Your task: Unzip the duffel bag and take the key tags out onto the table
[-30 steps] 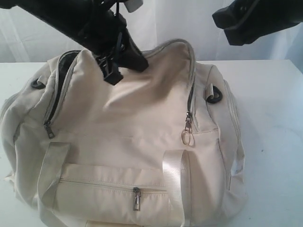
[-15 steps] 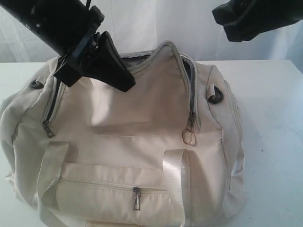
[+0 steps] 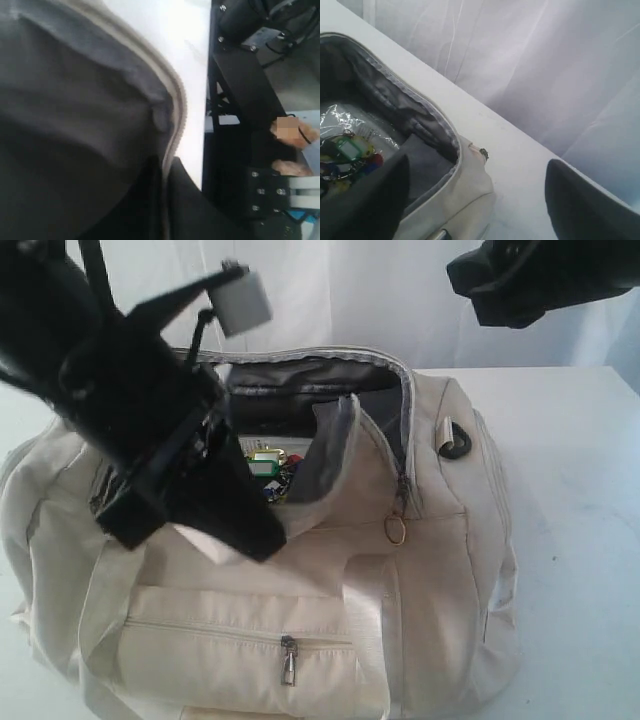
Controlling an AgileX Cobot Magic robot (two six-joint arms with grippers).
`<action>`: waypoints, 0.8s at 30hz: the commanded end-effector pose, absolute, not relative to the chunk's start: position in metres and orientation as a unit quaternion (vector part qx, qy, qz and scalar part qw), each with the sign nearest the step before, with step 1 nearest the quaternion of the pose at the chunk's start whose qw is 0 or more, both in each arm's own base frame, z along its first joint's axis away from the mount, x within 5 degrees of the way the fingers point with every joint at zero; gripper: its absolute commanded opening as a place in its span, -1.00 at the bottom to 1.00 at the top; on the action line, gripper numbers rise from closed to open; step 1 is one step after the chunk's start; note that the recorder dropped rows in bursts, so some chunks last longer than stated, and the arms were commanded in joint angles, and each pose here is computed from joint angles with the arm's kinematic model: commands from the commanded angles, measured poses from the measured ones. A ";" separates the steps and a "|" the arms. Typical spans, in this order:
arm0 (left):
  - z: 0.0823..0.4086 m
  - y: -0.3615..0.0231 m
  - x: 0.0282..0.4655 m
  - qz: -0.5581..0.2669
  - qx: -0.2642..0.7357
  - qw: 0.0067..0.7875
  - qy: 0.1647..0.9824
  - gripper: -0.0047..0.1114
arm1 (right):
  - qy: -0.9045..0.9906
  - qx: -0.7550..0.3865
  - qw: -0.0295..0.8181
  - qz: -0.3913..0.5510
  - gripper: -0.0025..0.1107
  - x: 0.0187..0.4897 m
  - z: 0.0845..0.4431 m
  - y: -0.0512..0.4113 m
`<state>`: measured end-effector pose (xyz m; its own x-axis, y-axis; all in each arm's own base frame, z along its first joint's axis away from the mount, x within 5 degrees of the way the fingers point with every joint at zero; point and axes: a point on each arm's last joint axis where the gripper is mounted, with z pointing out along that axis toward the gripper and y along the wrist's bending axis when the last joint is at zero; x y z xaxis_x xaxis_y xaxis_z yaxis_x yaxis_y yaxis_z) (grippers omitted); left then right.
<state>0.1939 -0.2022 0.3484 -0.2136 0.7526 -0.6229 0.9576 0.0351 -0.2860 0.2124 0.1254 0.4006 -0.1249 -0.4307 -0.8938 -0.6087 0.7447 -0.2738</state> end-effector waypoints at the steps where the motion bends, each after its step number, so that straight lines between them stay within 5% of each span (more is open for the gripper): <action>1: 0.329 -0.201 0.161 -0.367 0.623 0.064 0.688 -0.92 | 0.752 -0.340 0.557 0.090 0.28 0.210 0.400 0.125; 16: 0.256 -0.184 0.119 -0.401 0.590 -0.078 0.697 -0.83 | 0.761 -0.327 0.547 0.119 0.28 0.208 0.399 0.127; 19: 0.247 -0.182 0.115 -0.405 0.579 -0.090 0.702 -0.46 | 0.764 -0.327 0.543 0.121 0.28 0.209 0.398 0.128; 22: 0.240 -0.184 0.116 -0.410 0.558 -0.069 0.718 0.30 | 0.769 -0.320 0.536 0.134 0.28 0.212 0.395 0.131; 24: 0.241 -0.184 0.116 -0.411 0.558 -0.071 0.717 0.50 | 0.773 -0.321 0.530 0.136 0.28 0.213 0.393 0.132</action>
